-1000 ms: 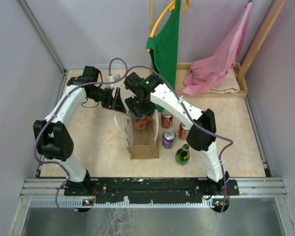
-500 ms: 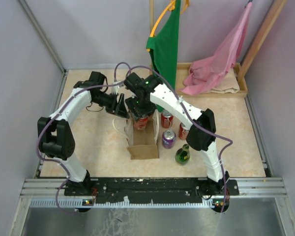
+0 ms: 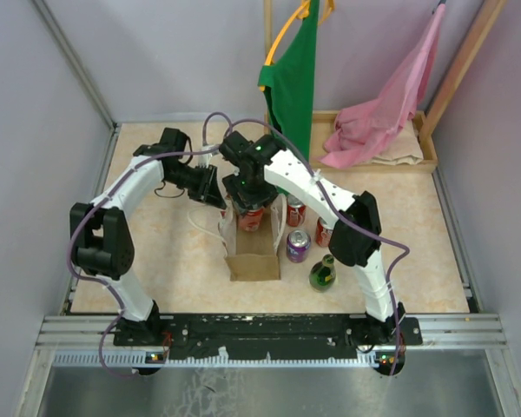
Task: Place the beverage into the canvas bag
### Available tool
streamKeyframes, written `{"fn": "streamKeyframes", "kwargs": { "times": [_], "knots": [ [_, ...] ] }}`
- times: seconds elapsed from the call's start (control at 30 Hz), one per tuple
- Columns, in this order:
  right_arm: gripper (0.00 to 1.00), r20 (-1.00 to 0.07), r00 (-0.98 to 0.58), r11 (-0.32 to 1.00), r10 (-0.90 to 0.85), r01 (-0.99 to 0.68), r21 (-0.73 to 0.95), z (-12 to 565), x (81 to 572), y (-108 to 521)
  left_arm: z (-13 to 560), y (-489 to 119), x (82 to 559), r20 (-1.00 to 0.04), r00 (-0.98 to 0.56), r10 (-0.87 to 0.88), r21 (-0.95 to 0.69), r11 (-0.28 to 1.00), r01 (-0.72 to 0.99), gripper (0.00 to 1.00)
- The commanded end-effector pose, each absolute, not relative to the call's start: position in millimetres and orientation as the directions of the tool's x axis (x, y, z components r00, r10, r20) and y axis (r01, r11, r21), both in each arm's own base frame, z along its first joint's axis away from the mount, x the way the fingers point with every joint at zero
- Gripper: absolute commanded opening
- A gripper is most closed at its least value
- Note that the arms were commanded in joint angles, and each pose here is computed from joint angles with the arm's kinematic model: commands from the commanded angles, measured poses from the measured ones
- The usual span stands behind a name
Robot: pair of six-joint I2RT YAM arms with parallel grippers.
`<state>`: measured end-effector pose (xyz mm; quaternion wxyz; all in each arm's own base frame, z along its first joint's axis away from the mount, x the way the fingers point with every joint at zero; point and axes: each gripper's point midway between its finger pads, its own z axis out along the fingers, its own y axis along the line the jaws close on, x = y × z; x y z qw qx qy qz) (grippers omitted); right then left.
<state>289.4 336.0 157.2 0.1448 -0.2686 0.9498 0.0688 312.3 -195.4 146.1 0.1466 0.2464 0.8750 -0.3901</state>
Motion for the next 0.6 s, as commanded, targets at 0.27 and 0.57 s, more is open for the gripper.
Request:
{"fn": "streamKeyframes", "kwargs": {
  "times": [0.27, 0.57],
  "knots": [
    [0.00, -0.468, -0.732, 0.819, -0.496, -0.573, 0.028, 170.0, 300.8, 348.9, 138.1, -200.0, 318.4, -0.430, -0.845, 0.318, -0.619, 0.577, 0.533, 0.21],
    [0.00, -0.549, -0.685, 0.814, -0.478, -0.581, 0.016, 179.3, 312.1, 360.9, 138.1, -201.9, 320.1, -0.428, -0.846, 0.318, -0.628, 0.569, 0.531, 0.21]
  ]
}}
